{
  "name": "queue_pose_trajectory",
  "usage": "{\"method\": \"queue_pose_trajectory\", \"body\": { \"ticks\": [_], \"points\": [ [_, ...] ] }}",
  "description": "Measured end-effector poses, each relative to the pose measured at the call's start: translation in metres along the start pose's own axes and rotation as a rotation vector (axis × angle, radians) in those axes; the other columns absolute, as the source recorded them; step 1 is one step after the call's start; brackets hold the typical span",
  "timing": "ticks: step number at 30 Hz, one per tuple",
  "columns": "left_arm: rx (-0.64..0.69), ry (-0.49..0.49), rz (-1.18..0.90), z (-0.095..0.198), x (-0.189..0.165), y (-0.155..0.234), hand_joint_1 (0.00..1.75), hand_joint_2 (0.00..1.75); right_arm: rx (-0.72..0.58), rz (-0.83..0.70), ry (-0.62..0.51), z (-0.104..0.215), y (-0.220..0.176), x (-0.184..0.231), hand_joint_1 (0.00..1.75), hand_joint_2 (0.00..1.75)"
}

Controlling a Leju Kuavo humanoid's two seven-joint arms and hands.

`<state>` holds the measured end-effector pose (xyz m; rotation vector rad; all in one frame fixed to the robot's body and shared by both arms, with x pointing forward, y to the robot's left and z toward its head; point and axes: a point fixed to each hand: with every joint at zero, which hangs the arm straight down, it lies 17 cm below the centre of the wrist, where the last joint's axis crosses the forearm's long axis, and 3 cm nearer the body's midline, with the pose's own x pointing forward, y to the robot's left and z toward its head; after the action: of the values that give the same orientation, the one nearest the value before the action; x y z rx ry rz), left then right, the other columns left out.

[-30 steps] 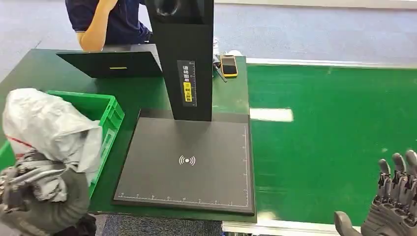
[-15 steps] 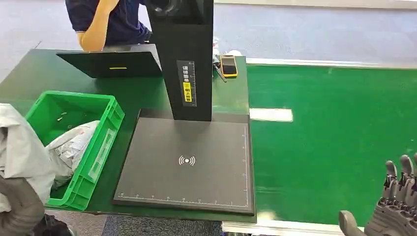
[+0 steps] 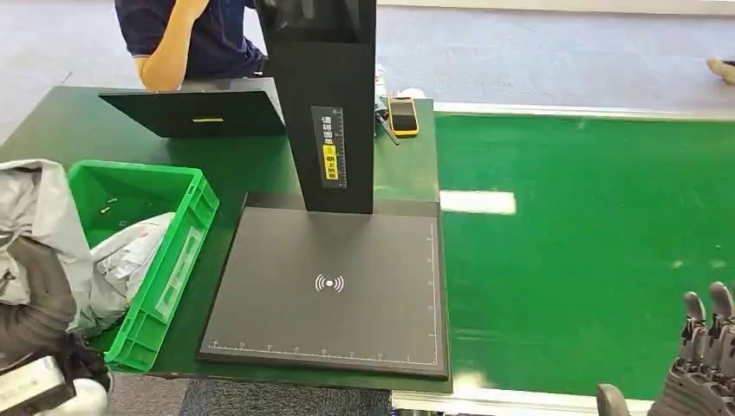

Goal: Moved the parcel from conveyor to table for the left to box.

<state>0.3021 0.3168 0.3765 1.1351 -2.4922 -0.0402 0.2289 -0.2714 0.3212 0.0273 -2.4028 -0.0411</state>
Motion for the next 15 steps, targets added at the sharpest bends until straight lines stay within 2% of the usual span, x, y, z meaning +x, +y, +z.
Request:
{"method": "queue_pose_trajectory", "body": {
  "ticks": [9, 15],
  "points": [
    [-0.126, 0.019, -0.072, -0.011, -0.038, -0.040, 1.75, 1.75, 0.002, 0.018, 0.015, 0.000, 0.005, -0.003, 0.00, 1.75],
    [-0.155, 0.026, -0.097, -0.015, -0.050, -0.052, 1.75, 1.75, -0.001, 0.014, 0.018, -0.001, 0.007, -0.004, 0.00, 1.75]
  ]
}}
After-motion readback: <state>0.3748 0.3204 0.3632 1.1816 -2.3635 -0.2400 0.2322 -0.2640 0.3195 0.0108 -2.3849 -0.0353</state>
